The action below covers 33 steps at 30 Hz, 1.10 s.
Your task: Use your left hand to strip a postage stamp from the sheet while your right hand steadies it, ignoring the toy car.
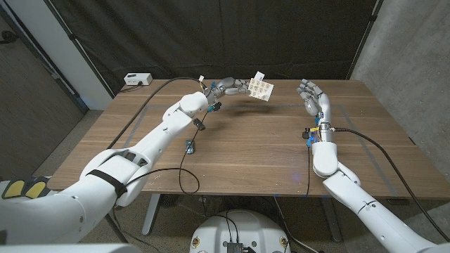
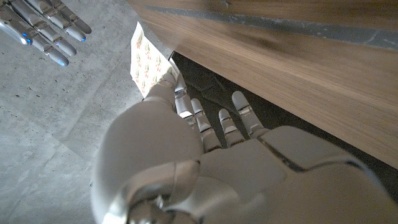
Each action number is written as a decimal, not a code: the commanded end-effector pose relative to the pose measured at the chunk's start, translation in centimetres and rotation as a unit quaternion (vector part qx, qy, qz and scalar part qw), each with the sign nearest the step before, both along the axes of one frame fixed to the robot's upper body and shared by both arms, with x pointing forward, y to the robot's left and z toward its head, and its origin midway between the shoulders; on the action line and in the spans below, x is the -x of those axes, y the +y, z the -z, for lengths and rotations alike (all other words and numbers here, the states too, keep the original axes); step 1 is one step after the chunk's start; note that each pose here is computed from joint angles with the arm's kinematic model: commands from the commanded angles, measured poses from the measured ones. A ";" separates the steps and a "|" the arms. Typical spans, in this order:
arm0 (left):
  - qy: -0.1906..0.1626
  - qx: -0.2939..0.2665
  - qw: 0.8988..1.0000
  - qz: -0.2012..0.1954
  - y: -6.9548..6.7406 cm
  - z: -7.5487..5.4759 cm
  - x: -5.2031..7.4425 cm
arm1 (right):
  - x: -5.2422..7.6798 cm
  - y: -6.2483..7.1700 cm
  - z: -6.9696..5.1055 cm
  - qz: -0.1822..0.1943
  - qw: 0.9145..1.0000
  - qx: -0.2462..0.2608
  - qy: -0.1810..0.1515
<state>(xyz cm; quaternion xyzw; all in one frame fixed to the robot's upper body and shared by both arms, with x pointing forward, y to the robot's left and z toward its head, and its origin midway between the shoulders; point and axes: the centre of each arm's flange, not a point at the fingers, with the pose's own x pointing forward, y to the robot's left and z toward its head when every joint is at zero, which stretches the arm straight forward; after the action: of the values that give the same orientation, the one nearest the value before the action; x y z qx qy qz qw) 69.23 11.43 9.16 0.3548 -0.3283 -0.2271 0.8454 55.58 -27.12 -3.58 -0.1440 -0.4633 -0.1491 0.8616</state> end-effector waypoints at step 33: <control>-0.068 -0.122 0.988 0.061 -2.6 -4.1 3.2 | 4.8 6.5 -3.7 0.277 0.908 0.278 -0.143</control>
<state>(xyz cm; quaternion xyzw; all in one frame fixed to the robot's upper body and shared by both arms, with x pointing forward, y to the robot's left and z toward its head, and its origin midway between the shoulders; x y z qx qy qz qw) 66.79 9.58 13.05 0.4473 -0.3651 -0.2672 0.7715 51.18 -22.50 -0.11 -0.4178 -0.5402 -0.2483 0.6871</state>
